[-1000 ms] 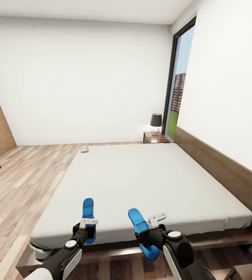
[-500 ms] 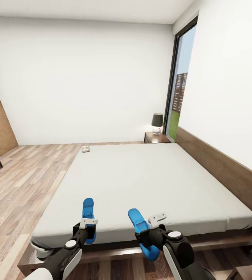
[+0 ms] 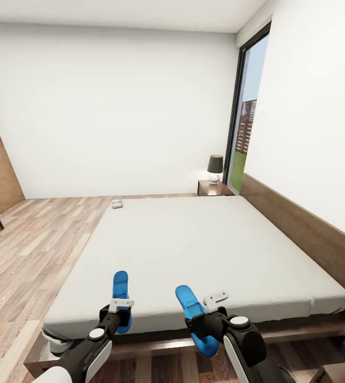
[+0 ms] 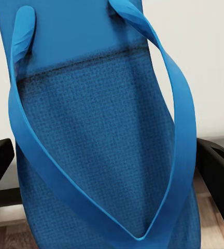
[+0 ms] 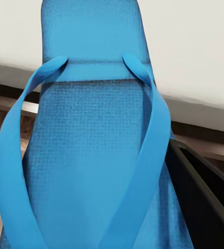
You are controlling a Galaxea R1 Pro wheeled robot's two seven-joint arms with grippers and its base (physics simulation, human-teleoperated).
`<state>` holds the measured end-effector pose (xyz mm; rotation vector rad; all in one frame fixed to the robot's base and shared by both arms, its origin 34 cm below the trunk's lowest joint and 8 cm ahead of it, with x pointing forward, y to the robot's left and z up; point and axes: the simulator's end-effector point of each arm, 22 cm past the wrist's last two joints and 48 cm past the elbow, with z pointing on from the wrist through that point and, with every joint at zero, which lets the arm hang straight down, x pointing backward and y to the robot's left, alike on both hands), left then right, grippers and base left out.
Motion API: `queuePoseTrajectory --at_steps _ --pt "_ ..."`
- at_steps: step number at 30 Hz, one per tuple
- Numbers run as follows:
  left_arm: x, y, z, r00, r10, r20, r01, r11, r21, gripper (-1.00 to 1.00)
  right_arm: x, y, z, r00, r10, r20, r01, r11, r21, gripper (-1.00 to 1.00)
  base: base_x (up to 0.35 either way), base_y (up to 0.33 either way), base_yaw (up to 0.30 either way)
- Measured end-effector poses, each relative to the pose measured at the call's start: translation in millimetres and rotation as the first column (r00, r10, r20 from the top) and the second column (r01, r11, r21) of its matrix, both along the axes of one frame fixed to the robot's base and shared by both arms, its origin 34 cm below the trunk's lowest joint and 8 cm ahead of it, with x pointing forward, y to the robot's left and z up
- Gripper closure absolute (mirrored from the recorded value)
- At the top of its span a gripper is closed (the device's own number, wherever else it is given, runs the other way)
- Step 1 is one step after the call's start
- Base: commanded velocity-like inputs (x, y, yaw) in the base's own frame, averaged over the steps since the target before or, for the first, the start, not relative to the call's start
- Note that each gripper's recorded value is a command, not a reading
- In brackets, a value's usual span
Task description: In the bedroom, move the book from the bed onto either nightstand, and place the two sandals side by side next to the bed.
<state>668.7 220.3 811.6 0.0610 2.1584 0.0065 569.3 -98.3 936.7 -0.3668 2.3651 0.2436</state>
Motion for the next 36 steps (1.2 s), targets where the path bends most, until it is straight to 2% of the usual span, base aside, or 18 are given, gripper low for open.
queuePoseTrajectory --at_steps 14,29,36 --pt "1.6 1.4 2.7 1.0 0.003 0.014 -0.003 1.0 -0.001 1.0 0.2 -0.6 0.5 1.0 -0.001 0.001 0.001 1.0 0.0 1.0 0.0 0.0 0.002" --pt "2.0 0.8 3.7 1.0 0.002 0.021 -0.002 1.0 -0.002 1.0 -0.2 0.9 0.6 1.0 0.002 0.001 -0.002 1.0 0.0 1.0 0.0 0.0 0.229" --pt "2.2 0.5 4.0 1.0 0.002 0.022 -0.002 1.0 -0.002 1.0 -0.2 0.2 0.3 1.0 0.001 0.0 -0.001 1.0 0.0 1.0 0.0 0.0 0.061"
